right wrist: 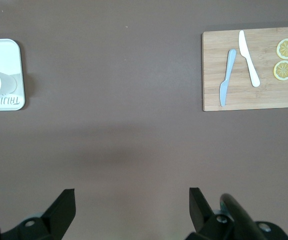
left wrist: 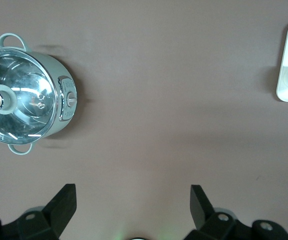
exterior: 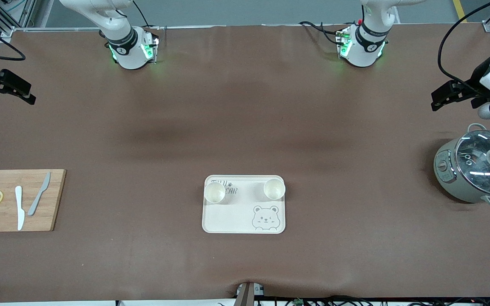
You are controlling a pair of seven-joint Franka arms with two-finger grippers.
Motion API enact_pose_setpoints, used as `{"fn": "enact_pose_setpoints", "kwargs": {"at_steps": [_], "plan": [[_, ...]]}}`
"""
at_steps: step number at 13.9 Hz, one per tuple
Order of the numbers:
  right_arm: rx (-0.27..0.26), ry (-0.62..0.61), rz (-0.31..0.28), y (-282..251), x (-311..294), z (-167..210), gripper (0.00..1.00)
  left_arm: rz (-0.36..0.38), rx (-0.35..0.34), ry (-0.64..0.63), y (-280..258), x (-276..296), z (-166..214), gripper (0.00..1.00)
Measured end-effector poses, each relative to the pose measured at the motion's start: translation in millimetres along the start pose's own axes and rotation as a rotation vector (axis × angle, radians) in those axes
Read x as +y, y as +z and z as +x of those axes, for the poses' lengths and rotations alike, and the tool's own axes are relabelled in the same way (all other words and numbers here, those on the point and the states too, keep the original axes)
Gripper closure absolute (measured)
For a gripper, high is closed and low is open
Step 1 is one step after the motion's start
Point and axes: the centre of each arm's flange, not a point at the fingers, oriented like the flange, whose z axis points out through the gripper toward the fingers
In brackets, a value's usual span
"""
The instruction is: Place white IKEA cup upright on tray with both arms
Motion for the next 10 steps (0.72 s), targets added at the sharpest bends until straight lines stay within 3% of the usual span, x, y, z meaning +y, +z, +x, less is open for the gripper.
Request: {"fn": "enact_pose_setpoints", "kwargs": {"at_steps": [10], "plan": [[-0.002, -0.001, 0.000, 1.3, 0.1, 1.1, 0.00, -0.014, 0.017, 0.000, -9.1, 1.2, -2.3, 0.00]]}}
